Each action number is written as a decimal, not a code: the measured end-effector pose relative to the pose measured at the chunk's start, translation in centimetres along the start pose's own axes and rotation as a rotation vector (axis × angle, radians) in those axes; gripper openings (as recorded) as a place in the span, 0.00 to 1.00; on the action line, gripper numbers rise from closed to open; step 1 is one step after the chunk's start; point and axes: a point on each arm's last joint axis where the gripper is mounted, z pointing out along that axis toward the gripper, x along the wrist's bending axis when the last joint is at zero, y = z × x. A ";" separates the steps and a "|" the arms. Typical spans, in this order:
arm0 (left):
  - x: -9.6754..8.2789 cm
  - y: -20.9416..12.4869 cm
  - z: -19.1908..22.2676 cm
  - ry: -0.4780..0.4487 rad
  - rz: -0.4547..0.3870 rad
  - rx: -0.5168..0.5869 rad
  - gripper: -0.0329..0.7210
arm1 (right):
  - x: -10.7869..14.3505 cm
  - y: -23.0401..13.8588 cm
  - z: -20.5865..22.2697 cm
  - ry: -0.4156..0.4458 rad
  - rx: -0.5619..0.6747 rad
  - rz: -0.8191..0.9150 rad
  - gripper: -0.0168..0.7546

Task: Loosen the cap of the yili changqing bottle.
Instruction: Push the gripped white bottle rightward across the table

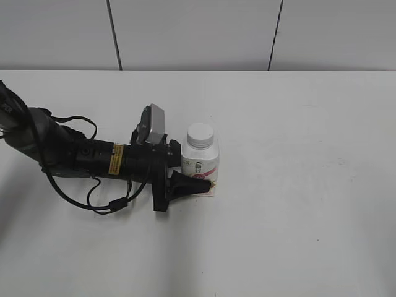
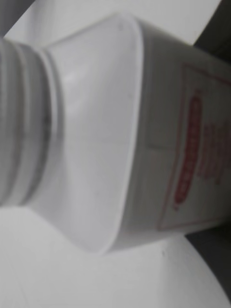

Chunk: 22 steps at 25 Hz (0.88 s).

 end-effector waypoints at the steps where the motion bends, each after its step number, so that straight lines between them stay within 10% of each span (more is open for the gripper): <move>1: 0.0 0.0 0.0 -0.005 0.002 -0.002 0.59 | 0.0 0.0 0.0 0.000 0.000 0.000 0.71; 22: -0.4 -0.3 0.1 -0.037 0.001 -0.011 0.58 | 0.2 1.2 1.3 0.073 0.056 0.102 0.71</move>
